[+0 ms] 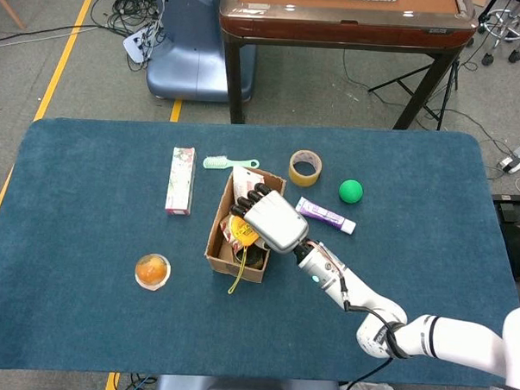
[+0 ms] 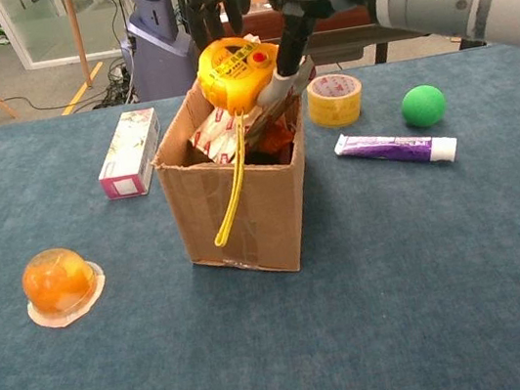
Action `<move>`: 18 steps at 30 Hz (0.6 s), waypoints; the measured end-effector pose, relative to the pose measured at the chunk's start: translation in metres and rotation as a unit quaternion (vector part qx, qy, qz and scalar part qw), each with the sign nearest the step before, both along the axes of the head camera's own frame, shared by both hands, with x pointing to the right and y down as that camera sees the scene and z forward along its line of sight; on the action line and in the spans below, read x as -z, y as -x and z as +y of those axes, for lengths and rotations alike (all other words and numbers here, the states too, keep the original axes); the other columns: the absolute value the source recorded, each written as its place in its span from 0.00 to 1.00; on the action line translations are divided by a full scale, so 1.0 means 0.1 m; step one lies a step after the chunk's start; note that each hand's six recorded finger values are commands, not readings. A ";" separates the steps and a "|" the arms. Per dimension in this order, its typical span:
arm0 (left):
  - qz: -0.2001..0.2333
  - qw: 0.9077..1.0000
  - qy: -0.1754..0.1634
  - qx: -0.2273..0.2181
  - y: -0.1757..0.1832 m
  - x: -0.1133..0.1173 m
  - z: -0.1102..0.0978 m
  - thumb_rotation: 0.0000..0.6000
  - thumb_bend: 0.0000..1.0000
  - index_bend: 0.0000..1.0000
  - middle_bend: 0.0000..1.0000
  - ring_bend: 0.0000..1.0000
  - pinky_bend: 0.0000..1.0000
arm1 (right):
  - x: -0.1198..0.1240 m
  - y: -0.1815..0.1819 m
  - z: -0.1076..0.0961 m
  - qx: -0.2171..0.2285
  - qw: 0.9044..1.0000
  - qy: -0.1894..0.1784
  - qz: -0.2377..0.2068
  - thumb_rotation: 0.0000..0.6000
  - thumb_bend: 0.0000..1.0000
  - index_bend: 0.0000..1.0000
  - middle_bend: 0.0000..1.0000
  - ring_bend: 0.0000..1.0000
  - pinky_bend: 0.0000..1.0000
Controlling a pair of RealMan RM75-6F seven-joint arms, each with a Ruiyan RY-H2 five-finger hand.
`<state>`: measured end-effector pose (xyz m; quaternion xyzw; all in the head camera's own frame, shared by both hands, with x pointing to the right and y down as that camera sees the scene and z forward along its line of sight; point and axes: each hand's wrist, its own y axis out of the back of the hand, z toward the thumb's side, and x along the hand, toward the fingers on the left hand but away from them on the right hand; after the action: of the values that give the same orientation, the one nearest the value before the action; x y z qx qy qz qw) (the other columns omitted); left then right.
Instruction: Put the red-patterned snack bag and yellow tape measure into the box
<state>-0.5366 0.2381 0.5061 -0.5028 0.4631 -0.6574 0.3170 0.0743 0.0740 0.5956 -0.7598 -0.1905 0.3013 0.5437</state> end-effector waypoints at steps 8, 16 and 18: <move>0.001 1.000 0.000 0.000 0.00 0.01 0.00 1.00 0.13 0.20 0.20 0.17 0.34 | -0.08 0.12 0.00 0.003 1.000 0.009 -0.001 1.00 0.00 0.32 0.37 0.29 0.32; 0.001 1.000 -0.001 -0.003 -0.01 0.01 0.01 1.00 0.13 0.20 0.20 0.17 0.34 | -0.09 0.11 0.01 0.005 1.000 0.013 0.000 1.00 0.00 0.19 0.27 0.22 0.32; 0.001 1.000 -0.001 -0.003 -0.01 0.01 0.01 1.00 0.13 0.20 0.20 0.17 0.34 | -0.08 0.09 0.01 0.004 1.000 0.014 0.000 1.00 0.00 0.19 0.27 0.22 0.32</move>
<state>-0.5353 0.2390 0.5051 -0.5048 0.4626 -0.6554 0.3189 0.0649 0.0750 0.6041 -0.7678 -0.1833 0.3017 0.5346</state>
